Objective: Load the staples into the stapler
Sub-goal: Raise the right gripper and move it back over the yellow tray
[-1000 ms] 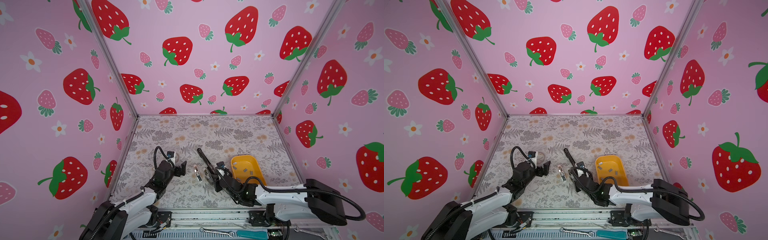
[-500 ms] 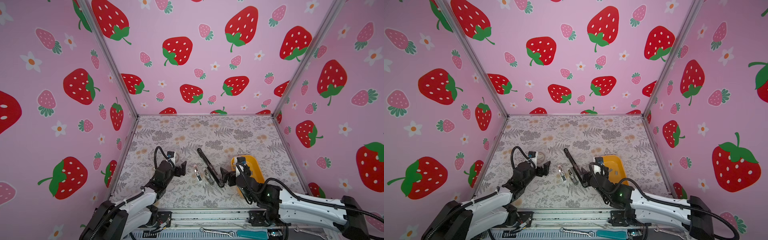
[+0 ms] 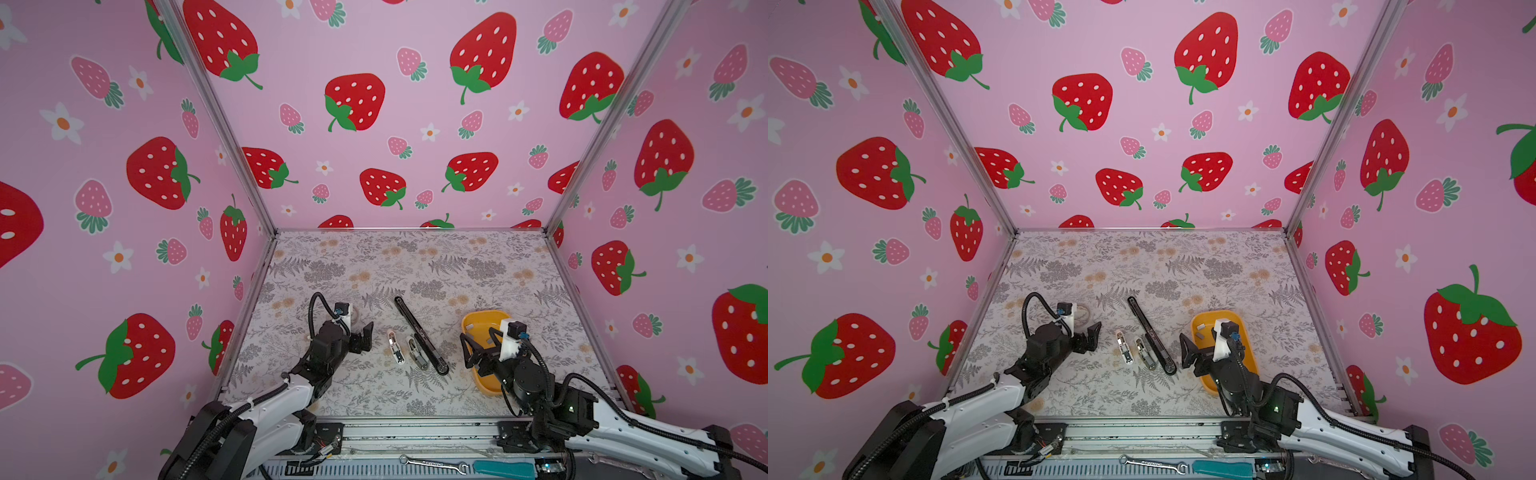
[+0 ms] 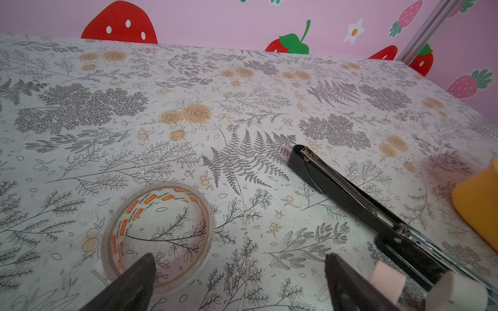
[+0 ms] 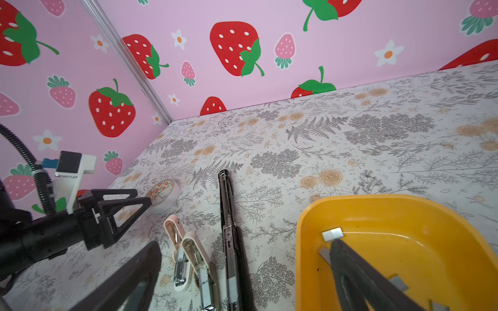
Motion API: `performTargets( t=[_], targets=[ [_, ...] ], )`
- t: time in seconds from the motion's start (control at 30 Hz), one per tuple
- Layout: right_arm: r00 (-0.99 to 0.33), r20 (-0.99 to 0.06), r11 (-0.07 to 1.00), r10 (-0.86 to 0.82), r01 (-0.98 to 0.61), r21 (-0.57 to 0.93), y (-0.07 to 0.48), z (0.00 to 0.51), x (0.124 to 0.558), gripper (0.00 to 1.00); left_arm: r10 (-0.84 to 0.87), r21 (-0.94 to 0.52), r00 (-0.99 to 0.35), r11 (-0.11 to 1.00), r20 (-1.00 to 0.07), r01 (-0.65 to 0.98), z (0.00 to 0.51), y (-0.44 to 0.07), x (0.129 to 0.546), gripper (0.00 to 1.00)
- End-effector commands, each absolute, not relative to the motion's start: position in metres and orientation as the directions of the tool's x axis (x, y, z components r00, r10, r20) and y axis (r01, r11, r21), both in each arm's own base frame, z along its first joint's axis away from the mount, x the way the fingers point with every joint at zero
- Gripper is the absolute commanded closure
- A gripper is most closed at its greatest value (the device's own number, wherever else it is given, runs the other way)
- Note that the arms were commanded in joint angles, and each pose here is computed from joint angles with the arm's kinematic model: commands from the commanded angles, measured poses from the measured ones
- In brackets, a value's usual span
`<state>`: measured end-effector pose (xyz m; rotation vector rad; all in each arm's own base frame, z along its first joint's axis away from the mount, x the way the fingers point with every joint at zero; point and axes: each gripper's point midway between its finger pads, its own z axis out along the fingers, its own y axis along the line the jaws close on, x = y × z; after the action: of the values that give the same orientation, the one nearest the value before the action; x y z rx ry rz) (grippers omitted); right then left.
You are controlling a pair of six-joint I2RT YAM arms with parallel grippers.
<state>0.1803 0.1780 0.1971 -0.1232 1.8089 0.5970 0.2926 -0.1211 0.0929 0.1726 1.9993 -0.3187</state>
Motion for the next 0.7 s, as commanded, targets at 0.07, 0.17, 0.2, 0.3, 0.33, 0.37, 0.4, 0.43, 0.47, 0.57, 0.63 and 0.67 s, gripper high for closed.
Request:
performTargets(
  t=[0.07,0.17,0.2,0.3,0.33,0.37,0.4,0.43,0.47,0.57,0.63,0.67],
  targets=[
    [-0.429,-0.894,0.970,0.125,-0.139,0.202,0.147,0.182,0.203,0.01,-0.035,-0.144,-0.388,0.955,-0.921,0.258,0.113,-0.124,0.303,0.01],
    [-0.540,-0.840,0.993,0.050,-0.060,0.097,0.139,0.155,0.216,0.01,-0.036,-0.144,-0.385,0.955,-0.922,0.257,0.113,-0.124,0.303,0.01],
    [-0.572,-0.819,0.995,0.039,-0.052,0.084,0.139,0.144,0.220,0.00,-0.035,-0.144,-0.386,0.956,-0.922,0.257,0.113,-0.124,0.303,0.01],
    [-0.621,-0.782,0.996,0.045,-0.028,0.080,0.134,0.122,0.228,0.09,-0.035,-0.144,-0.386,0.955,-0.922,0.259,0.113,-0.124,0.302,0.01],
    [-0.630,-0.775,0.997,0.059,-0.007,0.081,0.128,0.117,0.230,0.10,-0.034,-0.143,-0.387,0.955,-0.922,0.259,0.113,-0.124,0.302,0.01],
    [-0.633,-0.771,0.996,0.070,0.004,0.087,0.125,0.115,0.232,0.10,-0.034,-0.143,-0.385,0.955,-0.922,0.260,0.113,-0.124,0.302,0.01],
    [-0.637,-0.766,0.995,0.082,0.004,0.103,0.123,0.112,0.234,0.10,-0.034,-0.143,-0.383,0.956,-0.923,0.258,0.114,-0.124,0.302,0.01],
    [-0.639,-0.763,0.992,0.096,-0.003,0.127,0.122,0.111,0.237,0.10,-0.035,-0.142,-0.382,0.956,-0.924,0.256,0.114,-0.123,0.302,0.01],
    [-0.640,-0.761,0.989,0.106,-0.012,0.148,0.122,0.109,0.239,0.12,-0.034,-0.141,-0.382,0.957,-0.923,0.255,0.114,-0.123,0.303,0.01],
    [-0.649,-0.749,0.982,0.132,-0.016,0.187,0.118,0.104,0.246,0.24,-0.028,-0.132,-0.379,0.959,-0.925,0.250,0.115,-0.122,0.304,0.01],
    [-0.661,-0.736,0.982,0.144,0.004,0.188,0.113,0.099,0.252,0.33,-0.027,-0.126,-0.369,0.961,-0.929,0.247,0.118,-0.122,0.305,0.01],
    [-0.673,-0.726,0.982,0.140,-0.003,0.191,0.114,0.095,0.254,0.36,-0.028,-0.124,-0.365,0.962,-0.931,0.243,0.119,-0.121,0.306,0.01]
  ],
)
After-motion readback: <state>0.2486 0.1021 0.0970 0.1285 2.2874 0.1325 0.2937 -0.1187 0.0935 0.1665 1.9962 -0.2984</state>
